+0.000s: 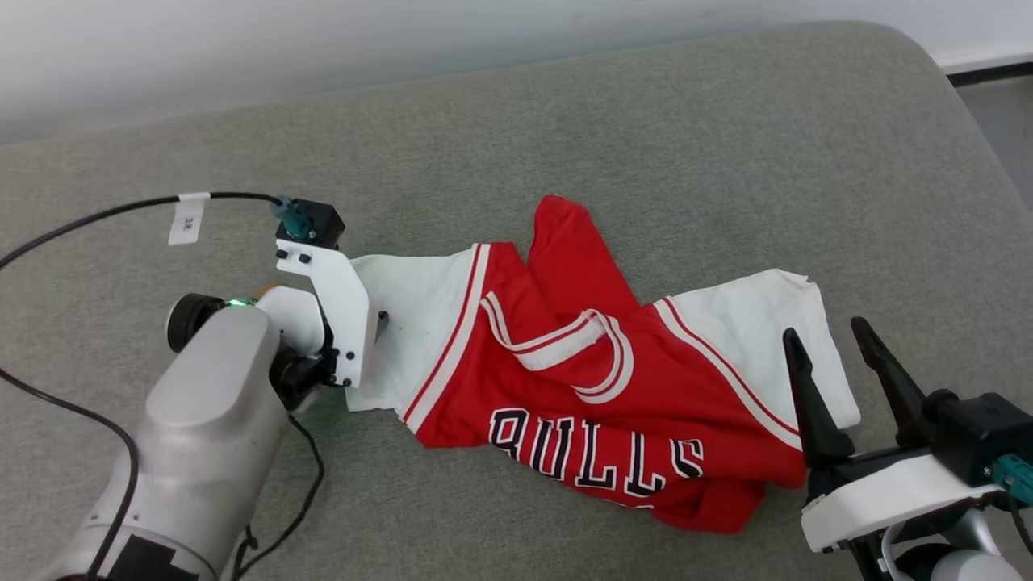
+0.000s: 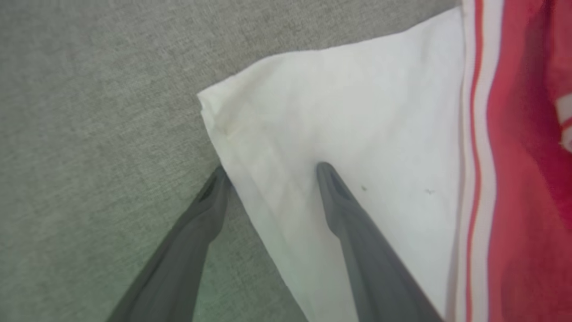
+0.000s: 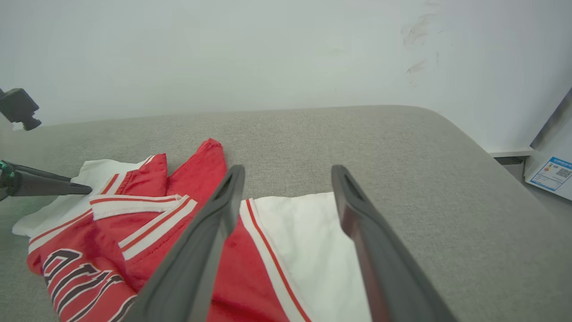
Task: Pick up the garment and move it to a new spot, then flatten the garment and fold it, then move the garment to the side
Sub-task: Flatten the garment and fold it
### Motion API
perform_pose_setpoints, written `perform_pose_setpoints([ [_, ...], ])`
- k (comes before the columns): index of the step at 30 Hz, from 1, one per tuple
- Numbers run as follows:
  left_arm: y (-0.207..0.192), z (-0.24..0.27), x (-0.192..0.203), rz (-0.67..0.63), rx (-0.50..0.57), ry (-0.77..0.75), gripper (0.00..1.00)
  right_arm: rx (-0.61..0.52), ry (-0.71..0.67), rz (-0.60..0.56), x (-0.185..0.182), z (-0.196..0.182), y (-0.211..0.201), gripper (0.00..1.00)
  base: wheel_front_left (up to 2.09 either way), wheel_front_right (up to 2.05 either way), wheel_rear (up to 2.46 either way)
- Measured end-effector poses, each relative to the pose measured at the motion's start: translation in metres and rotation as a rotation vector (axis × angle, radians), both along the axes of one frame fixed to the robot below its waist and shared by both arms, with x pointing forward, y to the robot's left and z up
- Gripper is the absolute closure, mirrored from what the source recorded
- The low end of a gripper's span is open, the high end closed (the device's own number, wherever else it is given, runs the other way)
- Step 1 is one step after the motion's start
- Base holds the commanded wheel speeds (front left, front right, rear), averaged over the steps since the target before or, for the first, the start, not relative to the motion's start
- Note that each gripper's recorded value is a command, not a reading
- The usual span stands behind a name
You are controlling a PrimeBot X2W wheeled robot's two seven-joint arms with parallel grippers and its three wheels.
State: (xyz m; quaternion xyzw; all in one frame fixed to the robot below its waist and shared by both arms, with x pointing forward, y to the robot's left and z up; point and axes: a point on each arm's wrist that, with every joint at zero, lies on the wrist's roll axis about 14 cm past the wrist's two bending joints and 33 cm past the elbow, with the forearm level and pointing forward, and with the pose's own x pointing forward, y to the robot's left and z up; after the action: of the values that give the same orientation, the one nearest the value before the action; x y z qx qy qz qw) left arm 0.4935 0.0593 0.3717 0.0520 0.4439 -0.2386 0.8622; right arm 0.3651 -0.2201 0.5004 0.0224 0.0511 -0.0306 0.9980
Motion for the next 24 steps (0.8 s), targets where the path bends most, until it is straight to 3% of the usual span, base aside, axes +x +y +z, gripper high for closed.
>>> perform_pose_setpoints([
  [3, -0.005, -0.01, 0.001, -0.009, 0.01, 0.04, 0.0, -0.001, 0.014, -0.018, -0.002, -0.005, -0.005, 0.0, 0.0, 0.0, 0.0],
  [6, -0.012, -0.015, -0.001, -0.012, -0.001, 0.07, 1.0, -0.004, 0.026, -0.033, -0.003, -0.008, -0.01, 0.0, 0.0, 0.0, 0.0],
  [13, -0.019, -0.006, 0.001, 0.037, -0.092, -0.051, 1.0, 0.005, 0.021, -0.045, -0.001, -0.008, -0.015, 0.0, 0.0, 0.0, 0.0],
  [24, 0.027, 0.06, 0.007, 0.181, -0.188, -0.389, 1.0, 0.052, 0.002, -0.097, -0.015, -0.001, -0.032, 0.0, 0.0, 0.0, 0.0],
])
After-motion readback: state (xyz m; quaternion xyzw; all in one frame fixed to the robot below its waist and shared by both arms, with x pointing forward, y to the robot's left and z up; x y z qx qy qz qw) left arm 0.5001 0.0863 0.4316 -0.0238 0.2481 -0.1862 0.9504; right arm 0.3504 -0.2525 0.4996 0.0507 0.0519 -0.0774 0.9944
